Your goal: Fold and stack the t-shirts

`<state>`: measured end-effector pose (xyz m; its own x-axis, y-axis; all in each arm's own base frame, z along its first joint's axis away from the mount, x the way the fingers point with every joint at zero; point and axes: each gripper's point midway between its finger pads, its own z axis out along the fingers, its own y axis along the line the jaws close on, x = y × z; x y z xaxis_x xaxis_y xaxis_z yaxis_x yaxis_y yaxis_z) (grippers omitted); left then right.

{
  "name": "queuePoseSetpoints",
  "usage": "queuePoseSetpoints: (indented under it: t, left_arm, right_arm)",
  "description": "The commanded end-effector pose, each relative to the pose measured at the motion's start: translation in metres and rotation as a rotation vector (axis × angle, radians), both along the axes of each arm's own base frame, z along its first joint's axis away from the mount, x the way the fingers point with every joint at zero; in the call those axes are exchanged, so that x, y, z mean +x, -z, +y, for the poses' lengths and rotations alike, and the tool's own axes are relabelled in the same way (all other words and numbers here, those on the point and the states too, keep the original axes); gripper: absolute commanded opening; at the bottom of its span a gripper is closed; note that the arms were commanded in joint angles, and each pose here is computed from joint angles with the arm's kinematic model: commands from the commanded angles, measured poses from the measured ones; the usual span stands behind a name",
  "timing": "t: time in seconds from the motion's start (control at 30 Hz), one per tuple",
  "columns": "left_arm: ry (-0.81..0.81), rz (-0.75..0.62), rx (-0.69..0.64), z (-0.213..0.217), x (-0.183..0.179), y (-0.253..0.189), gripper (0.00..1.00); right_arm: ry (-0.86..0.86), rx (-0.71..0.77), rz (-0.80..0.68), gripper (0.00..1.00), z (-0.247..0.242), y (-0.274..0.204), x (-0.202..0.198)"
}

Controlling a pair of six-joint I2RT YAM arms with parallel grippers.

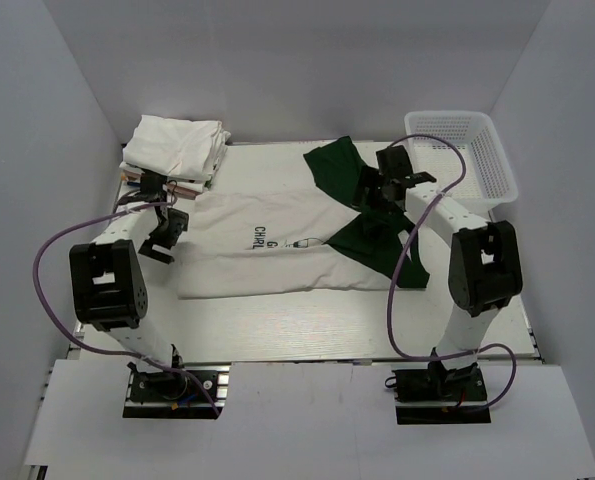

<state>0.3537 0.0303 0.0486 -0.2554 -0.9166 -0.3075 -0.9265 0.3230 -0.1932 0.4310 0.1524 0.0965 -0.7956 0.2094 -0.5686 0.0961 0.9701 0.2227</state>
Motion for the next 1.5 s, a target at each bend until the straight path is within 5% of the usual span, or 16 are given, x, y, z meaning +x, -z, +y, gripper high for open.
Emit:
queuePoseSetpoints:
  t: [0.0, 0.2, 0.43, 0.6, 0.87, 1.27, 1.47]
  left_arm:
    - [0.021, -0.096, 0.022, 0.006, 0.008, -0.034, 1.0]
    - [0.094, -0.245, -0.012, -0.007, 0.01, -0.07, 1.0]
    - [0.246, -0.339, -0.086, -0.034, 0.0, -0.083, 1.0]
    - [0.369, -0.249, -0.17, -0.055, -0.032, -0.054, 1.0]
    - [0.38, -0.152, -0.07, -0.035, -0.063, -0.048, 1.0]
    - [0.388, -0.144, -0.069, -0.035, -0.065, -0.048, 1.0]
    - [0.388, -0.132, -0.072, -0.036, -0.068, -0.047, 1.0]
  right_arm:
    - [-0.093, 0.069, -0.134, 0.9, 0.014, -0.052, 0.004]
    - [-0.152, 0.139, -0.021, 0.9, 0.01, -0.009, -0.071]
    - [-0.184, 0.166, -0.016, 0.9, 0.012, 0.006, -0.086]
    - [-0.2, 0.205, 0.033, 0.9, 0.026, 0.028, -0.074]
    - [-0.205, 0.244, 0.062, 0.9, 0.045, 0.049, -0.051]
    - [-0.316, 0.519, -0.201, 0.9, 0.119, -0.032, 0.033]
    - [-0.204, 0.411, -0.186, 0.9, 0.114, -0.036, 0.075]
